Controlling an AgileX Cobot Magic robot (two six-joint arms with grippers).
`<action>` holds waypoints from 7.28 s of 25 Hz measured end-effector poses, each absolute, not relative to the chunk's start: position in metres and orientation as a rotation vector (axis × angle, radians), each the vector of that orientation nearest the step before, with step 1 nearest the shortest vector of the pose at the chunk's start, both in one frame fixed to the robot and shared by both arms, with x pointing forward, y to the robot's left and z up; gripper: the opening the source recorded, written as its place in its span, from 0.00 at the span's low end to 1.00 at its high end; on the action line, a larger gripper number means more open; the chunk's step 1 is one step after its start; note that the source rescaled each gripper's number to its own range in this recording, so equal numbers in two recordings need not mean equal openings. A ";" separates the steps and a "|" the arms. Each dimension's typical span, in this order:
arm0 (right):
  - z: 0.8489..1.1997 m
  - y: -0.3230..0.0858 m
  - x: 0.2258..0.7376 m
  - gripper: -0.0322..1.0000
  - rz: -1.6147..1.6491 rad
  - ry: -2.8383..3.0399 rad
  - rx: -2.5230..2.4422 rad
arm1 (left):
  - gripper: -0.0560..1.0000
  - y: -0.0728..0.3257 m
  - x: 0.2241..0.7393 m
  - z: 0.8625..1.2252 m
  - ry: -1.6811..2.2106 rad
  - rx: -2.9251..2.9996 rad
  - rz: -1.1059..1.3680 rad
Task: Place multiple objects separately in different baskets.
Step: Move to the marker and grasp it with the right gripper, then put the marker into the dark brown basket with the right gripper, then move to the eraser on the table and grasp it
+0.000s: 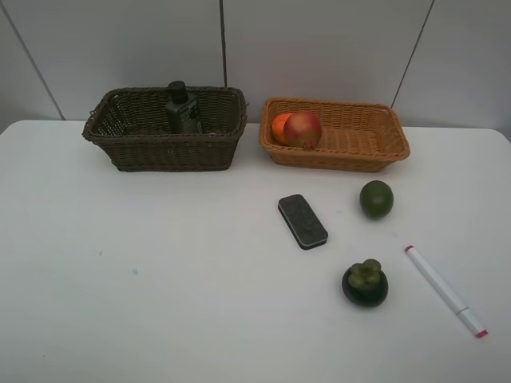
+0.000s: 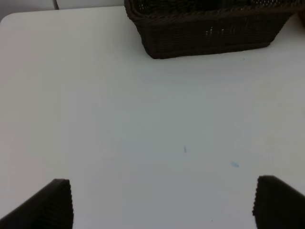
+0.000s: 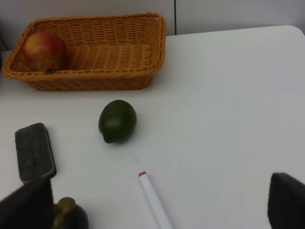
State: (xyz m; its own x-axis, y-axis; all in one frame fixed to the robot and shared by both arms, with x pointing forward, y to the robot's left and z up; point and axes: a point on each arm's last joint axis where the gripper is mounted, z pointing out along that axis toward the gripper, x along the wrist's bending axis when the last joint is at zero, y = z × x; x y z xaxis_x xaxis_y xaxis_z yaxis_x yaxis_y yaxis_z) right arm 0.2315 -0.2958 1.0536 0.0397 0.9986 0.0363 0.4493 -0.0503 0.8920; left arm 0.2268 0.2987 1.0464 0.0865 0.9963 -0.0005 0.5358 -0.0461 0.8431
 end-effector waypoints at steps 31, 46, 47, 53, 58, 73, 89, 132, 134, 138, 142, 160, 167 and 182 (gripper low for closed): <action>0.955 -0.308 0.463 0.99 -0.106 2.249 2.340 | 0.90 0.299 0.227 1.047 1.530 1.669 0.840; 0.954 -0.298 0.472 0.99 0.123 2.310 2.289 | 0.90 0.299 0.227 1.047 1.530 1.669 0.840; 0.954 -0.297 0.472 0.99 0.127 2.313 2.280 | 0.90 0.299 0.227 1.047 1.530 1.669 0.840; 0.952 -0.278 0.475 0.99 0.128 2.395 2.143 | 0.90 0.299 0.227 1.047 1.530 1.669 0.840; 0.930 -0.279 0.480 0.99 -0.009 2.436 2.162 | 0.90 0.299 0.227 1.047 1.530 1.668 0.840; 0.879 -0.281 0.489 0.99 -0.169 2.489 2.201 | 0.90 0.299 0.227 1.047 1.530 1.668 0.840; 0.870 -0.286 0.491 0.20 -0.289 2.533 2.138 | 0.90 0.299 0.227 1.047 1.530 1.668 0.840; 1.048 -0.081 0.669 0.03 1.151 2.159 1.455 | 0.90 0.299 0.227 1.047 1.529 1.669 0.841; 1.038 -0.069 0.686 0.03 1.258 2.074 1.478 | 0.90 0.299 0.227 1.047 1.529 1.669 0.841; 1.015 -0.049 0.704 0.03 1.392 1.953 1.522 | 0.90 0.299 0.227 1.047 1.529 1.669 0.841; 0.993 -0.023 0.703 0.03 1.452 1.910 1.515 | 0.90 0.299 0.227 1.047 1.529 1.669 0.841; 0.949 0.004 0.693 0.98 1.367 2.032 1.454 | 0.90 0.299 0.227 1.047 1.529 1.669 0.841; 1.005 -0.004 0.667 1.00 1.242 2.246 1.382 | 0.90 0.299 0.227 1.047 1.529 1.669 0.841; 1.043 -0.057 0.606 1.00 0.371 2.696 1.322 | 0.90 0.299 0.227 1.047 1.529 1.669 0.841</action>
State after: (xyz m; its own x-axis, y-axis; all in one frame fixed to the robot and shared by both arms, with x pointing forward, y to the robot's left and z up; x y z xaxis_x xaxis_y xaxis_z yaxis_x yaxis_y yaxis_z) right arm 0.6057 -0.0566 1.0427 -0.6128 0.7903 0.0037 0.7618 0.5895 0.2687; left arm 0.2269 0.2987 1.0466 0.0876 0.9962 -0.0003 0.5334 -0.0466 0.8446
